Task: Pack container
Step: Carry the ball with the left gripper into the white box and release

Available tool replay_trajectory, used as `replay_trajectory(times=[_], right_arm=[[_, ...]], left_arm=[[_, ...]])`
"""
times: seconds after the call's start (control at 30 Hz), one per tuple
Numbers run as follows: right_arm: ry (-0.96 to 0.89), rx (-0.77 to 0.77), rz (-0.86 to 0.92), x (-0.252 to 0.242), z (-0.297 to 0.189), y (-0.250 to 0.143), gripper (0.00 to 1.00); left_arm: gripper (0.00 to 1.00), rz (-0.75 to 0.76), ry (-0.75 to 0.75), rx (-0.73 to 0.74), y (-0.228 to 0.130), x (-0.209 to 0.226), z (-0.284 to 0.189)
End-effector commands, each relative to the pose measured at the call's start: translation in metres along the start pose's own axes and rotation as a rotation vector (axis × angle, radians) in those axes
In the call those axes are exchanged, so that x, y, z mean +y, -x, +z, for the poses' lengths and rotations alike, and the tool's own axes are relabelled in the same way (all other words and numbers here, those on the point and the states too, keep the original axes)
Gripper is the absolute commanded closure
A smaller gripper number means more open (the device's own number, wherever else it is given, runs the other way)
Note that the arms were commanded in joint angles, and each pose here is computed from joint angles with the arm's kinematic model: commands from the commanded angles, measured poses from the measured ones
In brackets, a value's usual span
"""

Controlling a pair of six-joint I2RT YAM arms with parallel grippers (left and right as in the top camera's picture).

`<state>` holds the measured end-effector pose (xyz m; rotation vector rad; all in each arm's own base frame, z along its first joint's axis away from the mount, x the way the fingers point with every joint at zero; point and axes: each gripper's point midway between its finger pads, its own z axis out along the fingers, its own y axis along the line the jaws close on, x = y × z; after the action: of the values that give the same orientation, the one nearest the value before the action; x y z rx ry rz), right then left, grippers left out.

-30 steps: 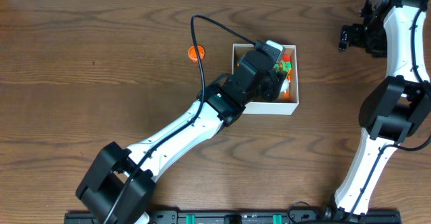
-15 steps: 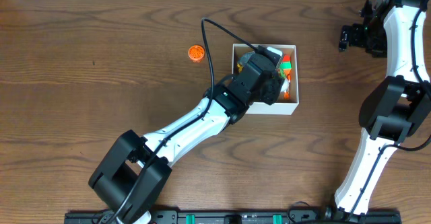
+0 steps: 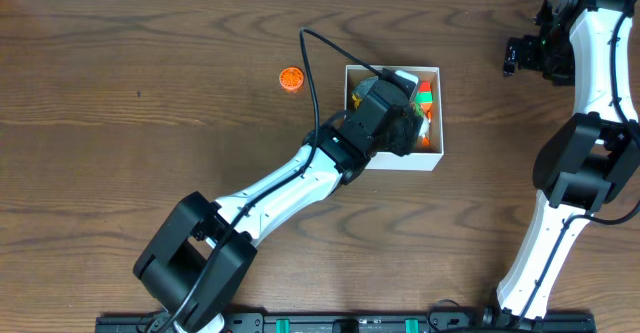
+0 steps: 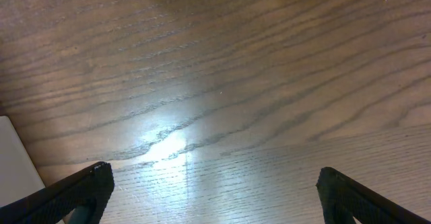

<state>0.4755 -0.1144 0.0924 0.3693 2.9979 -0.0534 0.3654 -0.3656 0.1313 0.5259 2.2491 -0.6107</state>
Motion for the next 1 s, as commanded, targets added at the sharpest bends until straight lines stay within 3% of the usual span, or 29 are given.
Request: replay_trajectory(times=[0.0,0.47,0.97], right_arm=[[0.000,-0.010,0.021,-0.003,-0.004,0.001,0.01],[0.000,-0.010,0.021,-0.003,-0.004,0.001,0.01],[0.000,-0.010,0.021,-0.003,-0.004,0.001,0.01]], left_arm=[[0.31,-0.004,0.017,0.022,-0.008,0.006,0.010],[0.29,-0.009,0.008,0.030,-0.011,0.005,0.013],[0.18,0.000,-0.011,0.012,-0.001,0.002,0.005]])
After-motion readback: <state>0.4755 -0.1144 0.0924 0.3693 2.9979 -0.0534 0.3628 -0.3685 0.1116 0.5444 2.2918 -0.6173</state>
